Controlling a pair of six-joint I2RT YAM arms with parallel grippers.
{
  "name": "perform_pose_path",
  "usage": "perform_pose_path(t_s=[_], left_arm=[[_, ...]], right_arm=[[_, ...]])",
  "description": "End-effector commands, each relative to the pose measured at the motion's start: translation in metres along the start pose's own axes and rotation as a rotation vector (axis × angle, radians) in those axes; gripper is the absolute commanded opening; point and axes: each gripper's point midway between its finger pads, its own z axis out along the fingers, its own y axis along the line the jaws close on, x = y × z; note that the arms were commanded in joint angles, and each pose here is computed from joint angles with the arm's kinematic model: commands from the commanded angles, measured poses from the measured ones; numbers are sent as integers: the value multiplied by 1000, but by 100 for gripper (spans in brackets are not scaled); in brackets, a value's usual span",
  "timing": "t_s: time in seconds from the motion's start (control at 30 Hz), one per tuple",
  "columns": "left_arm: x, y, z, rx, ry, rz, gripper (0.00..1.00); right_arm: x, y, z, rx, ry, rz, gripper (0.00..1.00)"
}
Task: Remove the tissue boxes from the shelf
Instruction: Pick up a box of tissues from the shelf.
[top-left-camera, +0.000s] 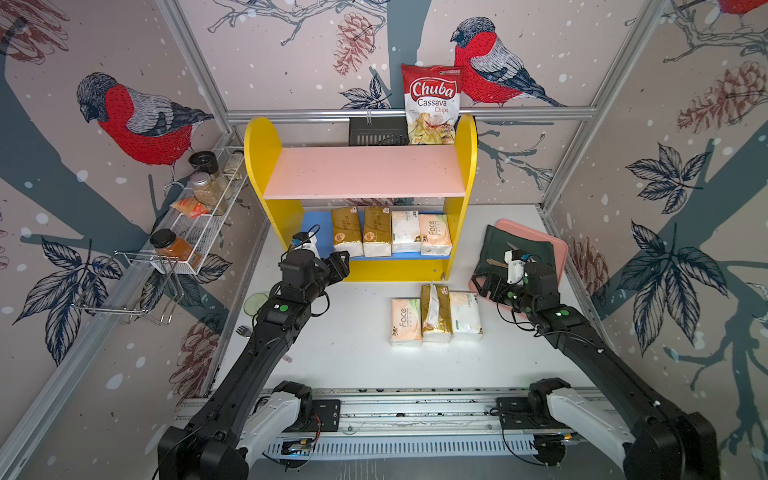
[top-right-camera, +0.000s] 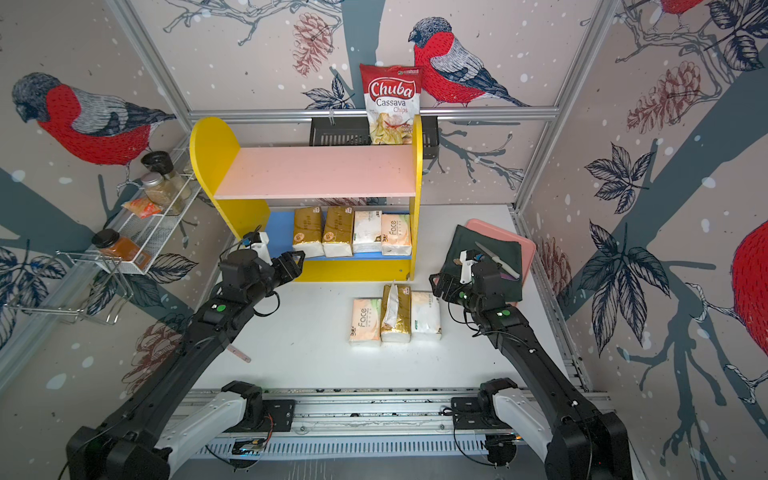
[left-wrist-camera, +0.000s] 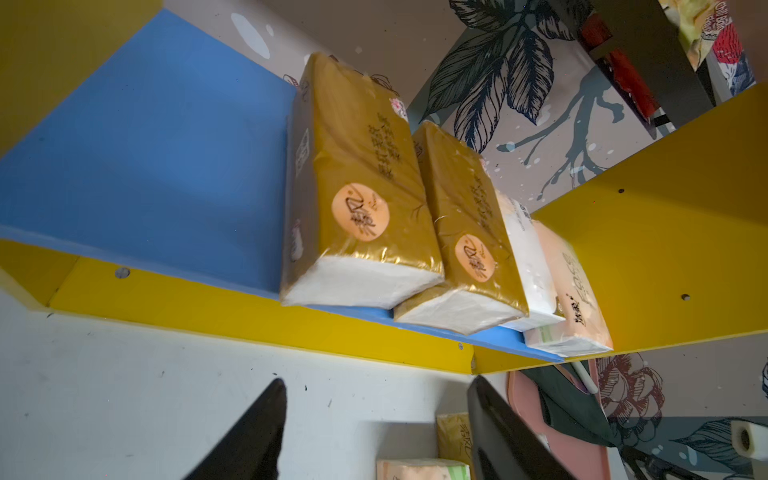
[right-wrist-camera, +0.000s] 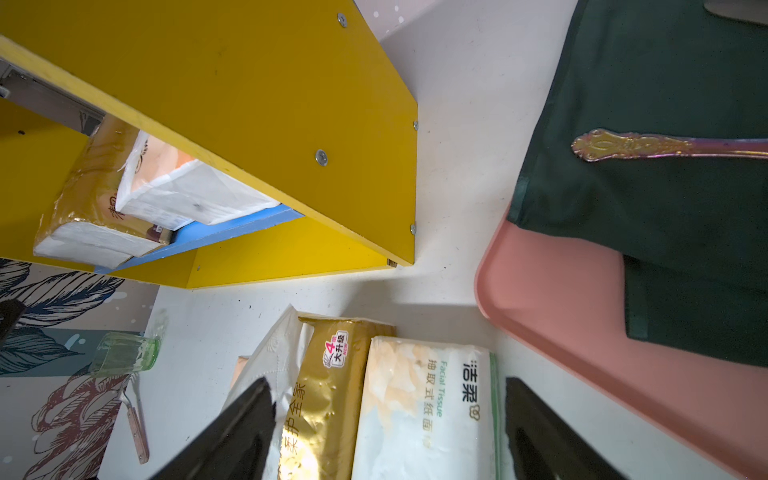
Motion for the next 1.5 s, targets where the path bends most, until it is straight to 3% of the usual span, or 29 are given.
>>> perform_pose_path(t_s=[0.0, 0.4, 0.53, 0.7, 0.87, 1.13, 1.33, 1.47], left_arm=[[-16, -15, 11, 63, -18, 45, 68], [-42, -2, 40, 23, -59, 41, 64], [-36, 6, 53, 3, -39, 37, 55], [-30, 13, 64, -5, -27, 32, 35], [-30, 11, 68, 14, -24, 34, 0], [-38, 0, 54, 42, -47, 60, 0], [-49, -8, 6, 26, -104, 80, 0], [-31, -12, -30, 79, -103, 59, 0]], right_arm=[[-1, -1, 0, -1, -5, -9, 88], [-3, -6, 3, 11, -7, -9, 88], [-4, -7, 4, 12, -5, -6, 88], [-3, -9, 4, 14, -1, -1, 88], [-4, -9, 4, 13, -1, 0, 88], [-5, -9, 1, 15, -6, 2, 88], [-5, -8, 0, 10, -9, 7, 88], [-4, -7, 1, -4, -8, 12, 88]])
